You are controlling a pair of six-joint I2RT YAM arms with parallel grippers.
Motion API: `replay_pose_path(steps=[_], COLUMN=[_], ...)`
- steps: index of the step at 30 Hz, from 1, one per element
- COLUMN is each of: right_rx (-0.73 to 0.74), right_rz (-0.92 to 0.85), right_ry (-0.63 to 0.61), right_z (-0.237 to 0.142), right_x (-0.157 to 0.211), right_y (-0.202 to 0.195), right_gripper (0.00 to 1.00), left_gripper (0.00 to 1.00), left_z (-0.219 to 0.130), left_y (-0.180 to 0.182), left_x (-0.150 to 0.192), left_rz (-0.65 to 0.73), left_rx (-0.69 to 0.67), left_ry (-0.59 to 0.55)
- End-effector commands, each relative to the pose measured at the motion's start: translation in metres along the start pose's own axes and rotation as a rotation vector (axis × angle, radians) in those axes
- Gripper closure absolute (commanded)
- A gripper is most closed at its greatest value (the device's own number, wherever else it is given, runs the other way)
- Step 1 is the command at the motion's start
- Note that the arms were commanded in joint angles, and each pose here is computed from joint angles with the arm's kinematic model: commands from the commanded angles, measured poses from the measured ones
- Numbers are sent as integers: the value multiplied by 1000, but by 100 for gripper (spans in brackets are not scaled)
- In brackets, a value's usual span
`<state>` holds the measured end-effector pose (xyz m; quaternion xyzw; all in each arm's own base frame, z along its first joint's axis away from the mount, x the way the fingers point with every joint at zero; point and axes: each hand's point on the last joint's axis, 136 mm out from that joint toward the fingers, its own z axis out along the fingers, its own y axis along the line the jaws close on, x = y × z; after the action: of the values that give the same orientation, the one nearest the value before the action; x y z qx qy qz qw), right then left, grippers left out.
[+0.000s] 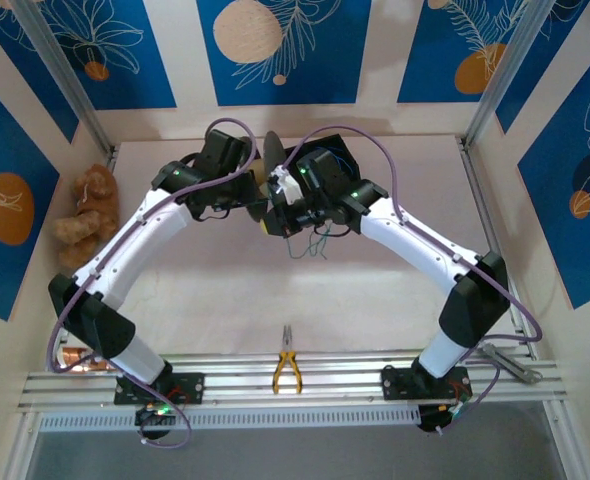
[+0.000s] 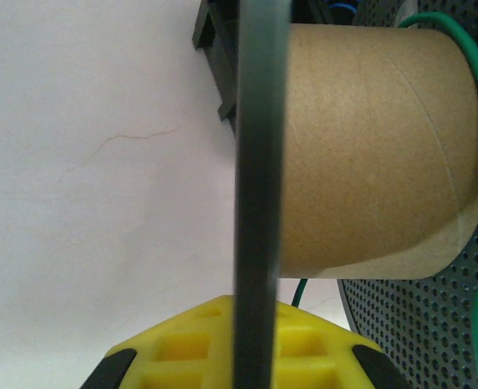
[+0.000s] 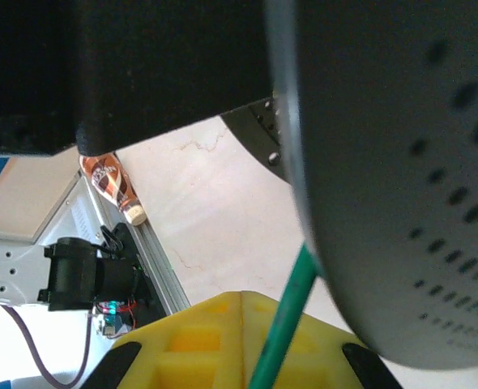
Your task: Wrap the cables
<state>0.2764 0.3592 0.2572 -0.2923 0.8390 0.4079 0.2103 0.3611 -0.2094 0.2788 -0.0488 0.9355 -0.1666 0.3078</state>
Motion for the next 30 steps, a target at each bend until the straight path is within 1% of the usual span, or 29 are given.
replay_pose_path(steps=[1, 3, 6, 9, 11, 12, 15, 17, 18, 24, 27, 29, 30], right_rx=[-60, -45, -23, -5, 19, 28, 38, 37, 34, -43, -107, -132, -134], right_rz=[11, 12, 25, 38, 42, 45, 41, 35, 30, 10, 7, 7, 14], right_ry=[45, 46, 53, 54, 49, 46, 37, 27, 21, -58, -102, -128, -140], right_z=[-6, -3, 4, 12, 15, 14, 11, 6, 4, -29, -47, -56, -60], right_x=[22, 29, 43, 54, 57, 56, 53, 48, 44, 16, 3, -4, -7], right_y=[19, 14, 5, -5, -12, -15, -16, -15, -13, 17, 35, 43, 45], right_gripper=[93, 94, 98, 98, 98, 96, 85, 71, 67, 52, 47, 39, 33], left_gripper=[100, 100, 100, 100, 100, 100, 100, 100, 100, 100, 100, 100, 100], left_z=[-41, -43, -46, -45, -47, -49, -54, -58, -59, -70, -74, -74, -74], left_y=[-10, -9, -9, -12, -18, -21, -28, -31, -32, -29, -25, -24, -26], left_x=[-73, -75, -80, -87, -91, -92, -91, -88, -86, -74, -71, -69, -68], left_rz=[-166, -186, -224, -267, -275, -272, -254, -236, -218, -98, -59, -42, -34], left_rx=[123, 136, 164, 218, 245, 257, 293, 312, 312, 307, 302, 304, 313], left_ry=[-294, -302, -307, -297, -293, -289, -268, -258, -251, -249, -269, -282, -289])
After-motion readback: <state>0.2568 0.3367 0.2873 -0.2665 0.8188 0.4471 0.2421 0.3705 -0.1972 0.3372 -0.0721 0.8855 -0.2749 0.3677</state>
